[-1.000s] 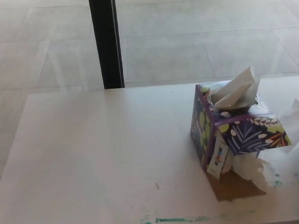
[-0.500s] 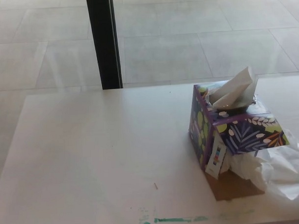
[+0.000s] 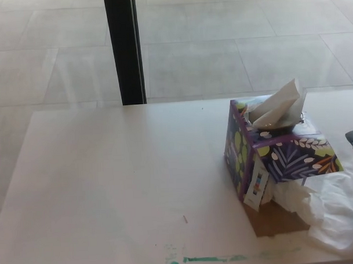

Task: The robot uses its right hand to pull out a tissue from the tissue box kept in the middle of the desk and put it on the right side

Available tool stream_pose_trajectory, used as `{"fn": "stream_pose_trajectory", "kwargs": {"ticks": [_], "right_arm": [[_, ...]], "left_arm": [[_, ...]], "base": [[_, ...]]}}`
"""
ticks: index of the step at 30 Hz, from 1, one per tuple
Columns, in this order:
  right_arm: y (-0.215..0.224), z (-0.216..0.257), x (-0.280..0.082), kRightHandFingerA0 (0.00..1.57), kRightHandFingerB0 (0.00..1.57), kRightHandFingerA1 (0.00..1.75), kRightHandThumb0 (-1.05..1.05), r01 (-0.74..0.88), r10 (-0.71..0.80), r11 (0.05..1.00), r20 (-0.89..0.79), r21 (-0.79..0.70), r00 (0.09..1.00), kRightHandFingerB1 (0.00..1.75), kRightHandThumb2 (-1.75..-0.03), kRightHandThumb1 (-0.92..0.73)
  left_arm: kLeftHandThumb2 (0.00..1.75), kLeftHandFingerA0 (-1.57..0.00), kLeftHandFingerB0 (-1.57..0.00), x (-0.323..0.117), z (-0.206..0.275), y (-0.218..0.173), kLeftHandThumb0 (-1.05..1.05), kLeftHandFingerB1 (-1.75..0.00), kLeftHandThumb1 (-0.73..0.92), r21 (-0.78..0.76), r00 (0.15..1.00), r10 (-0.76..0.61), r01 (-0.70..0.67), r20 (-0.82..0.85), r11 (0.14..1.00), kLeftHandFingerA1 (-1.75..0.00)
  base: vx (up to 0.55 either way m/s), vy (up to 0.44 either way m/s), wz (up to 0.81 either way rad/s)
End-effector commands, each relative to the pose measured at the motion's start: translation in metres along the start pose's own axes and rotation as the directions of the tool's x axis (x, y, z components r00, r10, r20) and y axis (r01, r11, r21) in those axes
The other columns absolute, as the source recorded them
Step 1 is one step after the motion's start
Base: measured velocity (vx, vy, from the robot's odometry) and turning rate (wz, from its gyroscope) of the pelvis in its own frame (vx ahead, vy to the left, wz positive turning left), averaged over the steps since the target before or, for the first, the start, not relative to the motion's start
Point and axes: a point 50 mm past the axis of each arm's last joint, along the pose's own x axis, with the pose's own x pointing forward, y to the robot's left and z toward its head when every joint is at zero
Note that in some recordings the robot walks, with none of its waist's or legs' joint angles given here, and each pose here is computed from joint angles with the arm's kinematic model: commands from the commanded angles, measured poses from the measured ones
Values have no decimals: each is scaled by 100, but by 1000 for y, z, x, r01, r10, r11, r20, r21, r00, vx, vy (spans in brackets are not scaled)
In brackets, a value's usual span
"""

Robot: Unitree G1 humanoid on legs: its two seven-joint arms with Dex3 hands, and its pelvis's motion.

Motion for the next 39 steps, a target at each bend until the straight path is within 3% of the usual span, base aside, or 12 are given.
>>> {"fn": "stream_pose_trajectory", "kwargs": {"ticks": [1, 17, 22, 24, 25, 27, 29, 30, 31, 32, 34, 39], "right_arm": [[-37, -29, -1, 0, 0, 0, -103, -381, 365, 921, -155, -83, 918, 0, -59, -55], [-126, -136, -75, 0, 0, 0, -75, -396, 488, 865, -334, 308, 806, 4, -76, -41], [-138, -193, -143, 0, 0, 26, -91, -98, 374, 843, -445, 529, 814, 23, -90, -52], [-126, -206, -168, 0, 3, 29, -86, 82, 300, 764, -464, 641, 833, 38, -88, -51], [-116, -210, -179, 0, 4, 33, -85, 146, 257, 746, -483, 650, 837, 48, -57, -55], [-92, -210, -196, 2, 10, 60, -83, 269, 192, 726, -562, 633, 805, 55, -86, -45], [-75, -207, -207, 2, 10, 60, -83, 336, 161, 725, -622, 601, 766, 55, -86, -45], [-51, -202, -218, 15, 20, 70, -77, 404, 131, 710, -672, 577, 729, 51, -59, -60], [-26, -194, -230, 26, 21, 69, -79, 451, 128, 720, -740, 527, 660, 59, -89, -48], [-7, -189, -236, 31, 23, 75, -78, 460, 150, 731, -776, 504, 612, 57, -59, -63], [9, -180, -243, 35, 25, 79, -80, 484, 180, 710, -796, 511, 578, 60, -59, -63], [102, -117, -275, 57, 53, 80, -76, 743, 367, 435, -854, 508, 370, 60, -57, -54]], "left_arm": [[69, -58, -48, -3, -2, 4, -84, -42, 92, 48, 1000, 13, -13, 1, 999, -45], [68, -58, -46, -5, -1, 12, -83, -41, 92, 19, 1000, 31, -31, 0, 999, -45], [68, -61, -49, -5, -3, 11, -83, -43, 92, 21, 999, 35, -35, -6, 999, -48], [67, -62, -48, -5, -3, 10, -82, -43, 92, 20, 1000, 30, -30, 1, 999, -49], [68, -60, -48, -4, -4, 9, -83, -43, 92, 10, 1000, 31, -31, -1, 999, -48], [68, -60, -48, -5, -2, 10, -83, -43, 91, 25, 1000, 25, -25, 1, 999, -47], [68, -60, -48, -4, -1, 10, -83, -43, 91, -2, 1000, 27, -27, 6, 1000, -47], [69, -60, -48, -3, 1, 9, -83, -42, 92, 14, 1000, 25, -25, 8, 1000, -47], [68, -60, -48, -3, 3, 7, -84, -42, 92, 14, 1000, 21, -21, 15, 1000, -48], [68, -62, -49, -2, 2, 7, -83, -42, 92, -5, 999, 30, -30, 13, 1000, -48], [68, -61, -48, -2, 0, 6, -82, -42, 92, -2, 1000, 27, -27, 4, 1000, -47], [68, -60, -48, -2, 4, 7, -84, -42, 92, -3, 1000, 23, -23, 19, 1000, -47]], "base": [[0, 0, 0], [0, 0, 0], [0, 0, 0], [0, 0, 0], [0, 0, 0], [0, 0, 0], [0, 0, 0], [0, 0, 0], [0, 0, 0], [0, 0, 0], [0, 0, 0], [0, 0, 0]]}}
